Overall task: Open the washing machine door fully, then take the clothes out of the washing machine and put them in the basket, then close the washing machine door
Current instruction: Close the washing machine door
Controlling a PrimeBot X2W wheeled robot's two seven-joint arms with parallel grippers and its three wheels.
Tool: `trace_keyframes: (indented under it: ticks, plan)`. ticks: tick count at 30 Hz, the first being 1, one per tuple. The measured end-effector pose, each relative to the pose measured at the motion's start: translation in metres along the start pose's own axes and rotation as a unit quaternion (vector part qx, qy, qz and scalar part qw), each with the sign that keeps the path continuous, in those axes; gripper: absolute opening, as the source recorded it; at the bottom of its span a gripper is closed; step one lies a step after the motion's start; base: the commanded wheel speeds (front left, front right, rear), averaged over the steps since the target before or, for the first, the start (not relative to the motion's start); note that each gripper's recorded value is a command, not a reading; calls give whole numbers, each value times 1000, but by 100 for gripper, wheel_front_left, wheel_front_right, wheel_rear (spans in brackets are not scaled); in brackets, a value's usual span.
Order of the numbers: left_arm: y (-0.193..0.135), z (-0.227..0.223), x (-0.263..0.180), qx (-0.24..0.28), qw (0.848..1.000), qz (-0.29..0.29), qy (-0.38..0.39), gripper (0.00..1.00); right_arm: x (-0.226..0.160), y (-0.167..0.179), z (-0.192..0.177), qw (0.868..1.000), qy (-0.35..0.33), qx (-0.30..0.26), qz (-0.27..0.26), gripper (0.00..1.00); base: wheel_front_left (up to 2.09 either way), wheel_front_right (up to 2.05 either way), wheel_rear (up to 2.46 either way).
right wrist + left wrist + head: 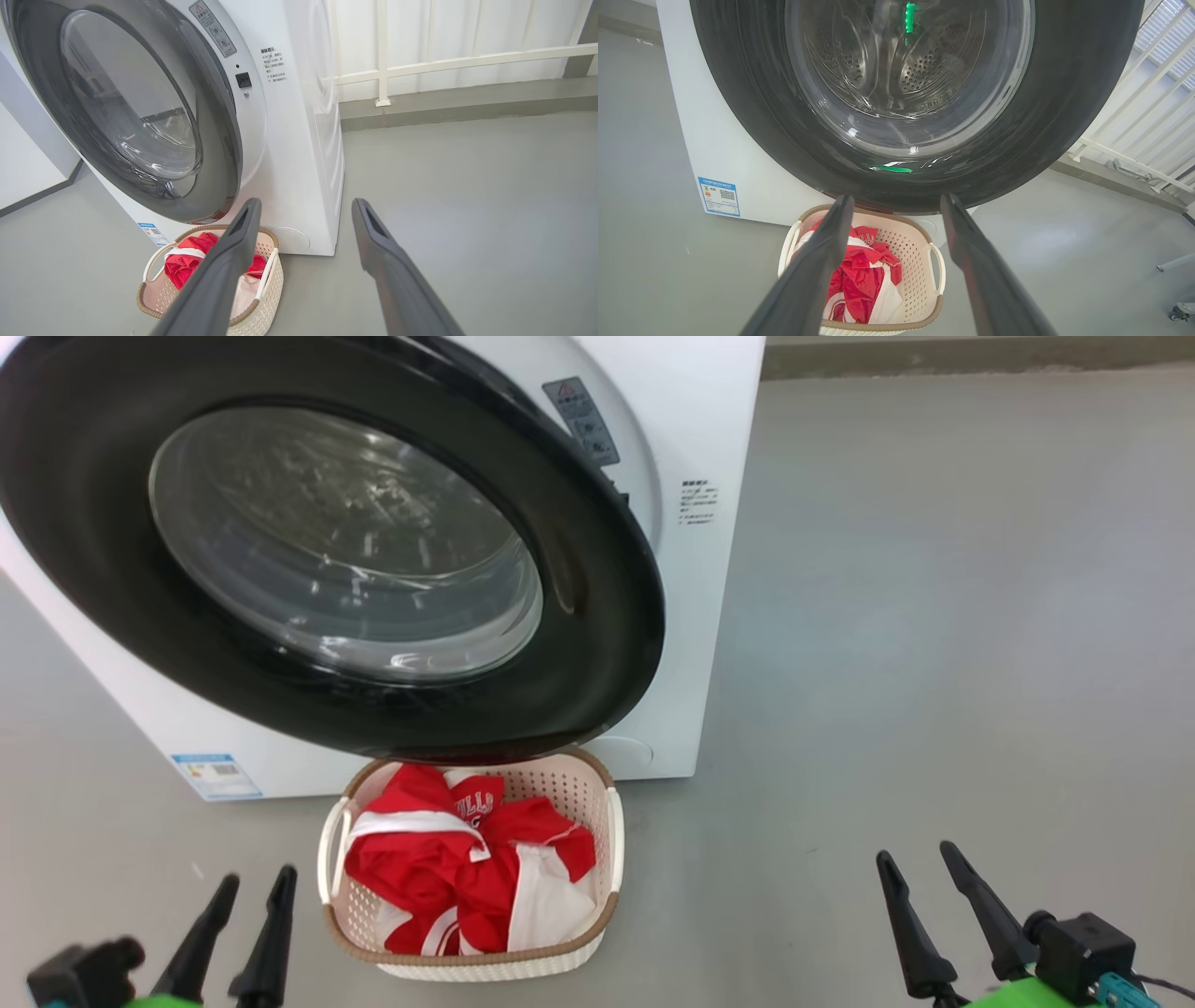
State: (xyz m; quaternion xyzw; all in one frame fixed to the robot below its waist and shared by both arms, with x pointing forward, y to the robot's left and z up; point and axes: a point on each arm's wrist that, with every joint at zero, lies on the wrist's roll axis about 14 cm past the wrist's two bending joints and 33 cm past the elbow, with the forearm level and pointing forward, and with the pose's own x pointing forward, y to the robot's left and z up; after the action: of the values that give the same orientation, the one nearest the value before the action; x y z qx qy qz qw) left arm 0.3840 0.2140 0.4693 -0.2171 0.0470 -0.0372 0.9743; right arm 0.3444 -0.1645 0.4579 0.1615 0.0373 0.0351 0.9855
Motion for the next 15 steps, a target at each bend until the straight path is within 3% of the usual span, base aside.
trace_keyframes:
  ticks: [15]
  plan:
    - [17,1,-33,78,996,44,-25,100,-19,-23,8,999,-14,4,-37,100,0,0,0]
